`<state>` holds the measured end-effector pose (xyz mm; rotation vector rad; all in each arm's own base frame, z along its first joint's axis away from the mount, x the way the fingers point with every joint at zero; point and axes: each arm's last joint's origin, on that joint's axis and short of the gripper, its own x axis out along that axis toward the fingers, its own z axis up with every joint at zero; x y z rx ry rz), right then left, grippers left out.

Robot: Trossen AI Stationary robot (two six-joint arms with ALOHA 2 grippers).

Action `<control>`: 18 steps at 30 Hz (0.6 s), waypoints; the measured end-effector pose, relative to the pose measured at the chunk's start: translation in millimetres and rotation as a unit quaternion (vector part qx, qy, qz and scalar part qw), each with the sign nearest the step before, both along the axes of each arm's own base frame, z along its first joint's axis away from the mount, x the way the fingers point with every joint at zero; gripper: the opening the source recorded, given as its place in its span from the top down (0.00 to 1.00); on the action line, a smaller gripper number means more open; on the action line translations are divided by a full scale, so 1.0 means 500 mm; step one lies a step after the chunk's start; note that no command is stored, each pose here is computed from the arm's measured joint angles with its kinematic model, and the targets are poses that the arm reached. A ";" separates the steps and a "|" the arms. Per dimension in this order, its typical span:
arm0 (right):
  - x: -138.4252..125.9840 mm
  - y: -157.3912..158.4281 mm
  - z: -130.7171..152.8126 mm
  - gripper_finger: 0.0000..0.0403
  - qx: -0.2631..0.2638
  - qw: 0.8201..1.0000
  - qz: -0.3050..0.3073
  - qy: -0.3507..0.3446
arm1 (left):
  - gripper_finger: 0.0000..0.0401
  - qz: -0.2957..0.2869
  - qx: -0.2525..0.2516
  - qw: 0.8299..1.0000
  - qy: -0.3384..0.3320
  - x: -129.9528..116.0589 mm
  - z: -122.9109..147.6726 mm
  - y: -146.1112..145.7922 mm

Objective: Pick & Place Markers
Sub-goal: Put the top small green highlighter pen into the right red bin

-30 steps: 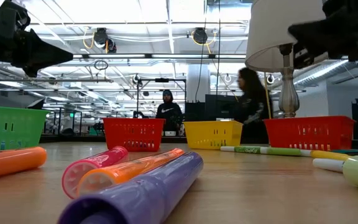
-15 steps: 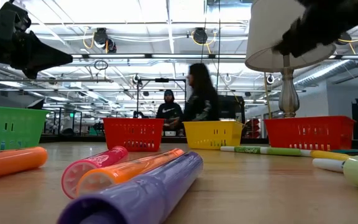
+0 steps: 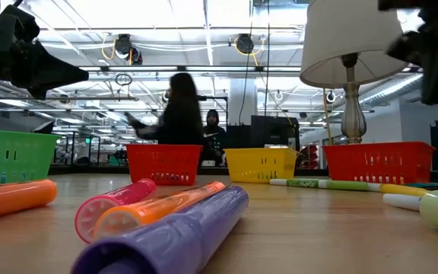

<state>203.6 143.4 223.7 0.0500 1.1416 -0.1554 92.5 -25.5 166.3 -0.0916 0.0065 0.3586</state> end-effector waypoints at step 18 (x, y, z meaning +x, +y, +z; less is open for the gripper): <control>-0.056 0.011 -0.097 0.69 -0.022 0.987 -0.150 0.047 | 0.94 -0.001 -0.010 1.000 -0.004 0.000 0.000 0.000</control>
